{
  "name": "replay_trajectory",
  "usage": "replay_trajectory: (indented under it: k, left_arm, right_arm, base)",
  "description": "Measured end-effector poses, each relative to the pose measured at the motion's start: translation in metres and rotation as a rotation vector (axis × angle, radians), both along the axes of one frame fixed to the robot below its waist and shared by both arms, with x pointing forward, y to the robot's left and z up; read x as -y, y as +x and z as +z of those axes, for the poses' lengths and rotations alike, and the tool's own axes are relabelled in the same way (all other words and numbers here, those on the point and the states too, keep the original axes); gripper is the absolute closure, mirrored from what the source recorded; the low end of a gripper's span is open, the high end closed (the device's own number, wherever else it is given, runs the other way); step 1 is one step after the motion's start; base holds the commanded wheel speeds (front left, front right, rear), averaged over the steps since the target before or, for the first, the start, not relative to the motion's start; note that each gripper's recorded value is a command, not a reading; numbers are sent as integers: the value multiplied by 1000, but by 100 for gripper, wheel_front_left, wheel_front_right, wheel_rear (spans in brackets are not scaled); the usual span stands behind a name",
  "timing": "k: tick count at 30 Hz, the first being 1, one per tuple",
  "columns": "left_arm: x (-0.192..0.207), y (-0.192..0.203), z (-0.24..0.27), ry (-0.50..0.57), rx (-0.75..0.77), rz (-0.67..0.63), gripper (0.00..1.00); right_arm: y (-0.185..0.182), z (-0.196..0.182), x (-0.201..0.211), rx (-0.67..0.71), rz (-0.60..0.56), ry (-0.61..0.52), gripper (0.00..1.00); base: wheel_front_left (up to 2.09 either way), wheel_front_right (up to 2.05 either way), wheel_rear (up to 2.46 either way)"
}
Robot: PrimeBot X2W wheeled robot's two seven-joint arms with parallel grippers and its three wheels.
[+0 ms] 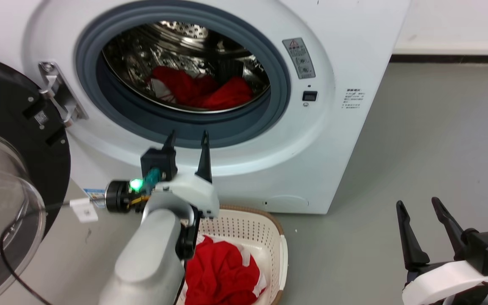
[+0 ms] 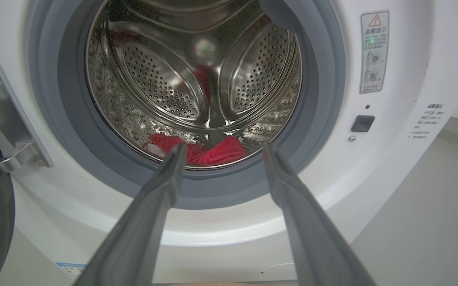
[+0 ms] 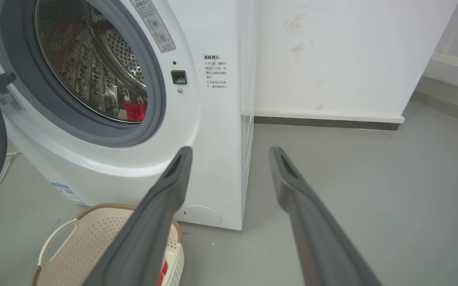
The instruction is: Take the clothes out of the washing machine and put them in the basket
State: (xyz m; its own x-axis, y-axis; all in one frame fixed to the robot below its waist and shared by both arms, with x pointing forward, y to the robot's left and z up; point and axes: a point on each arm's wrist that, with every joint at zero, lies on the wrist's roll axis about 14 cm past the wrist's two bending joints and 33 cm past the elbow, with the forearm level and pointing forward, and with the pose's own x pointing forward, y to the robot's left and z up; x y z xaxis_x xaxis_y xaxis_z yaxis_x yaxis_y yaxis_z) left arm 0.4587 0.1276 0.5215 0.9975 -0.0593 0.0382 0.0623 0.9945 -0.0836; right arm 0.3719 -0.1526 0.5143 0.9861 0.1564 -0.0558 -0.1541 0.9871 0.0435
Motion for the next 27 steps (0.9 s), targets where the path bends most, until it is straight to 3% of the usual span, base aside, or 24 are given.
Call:
replay_trajectory:
  k: [9,27]
  left_arm:
    - [7,63,-28,22,-140,-38,0]
    - [-20,185,-110,51,-370,51,0]
  right_arm:
    - [19,-27,-7,-74,24,3,0]
    - [54,-93,2,-203,42,36,0]
  base:
    - [0,0,0]
    - [0,0,0]
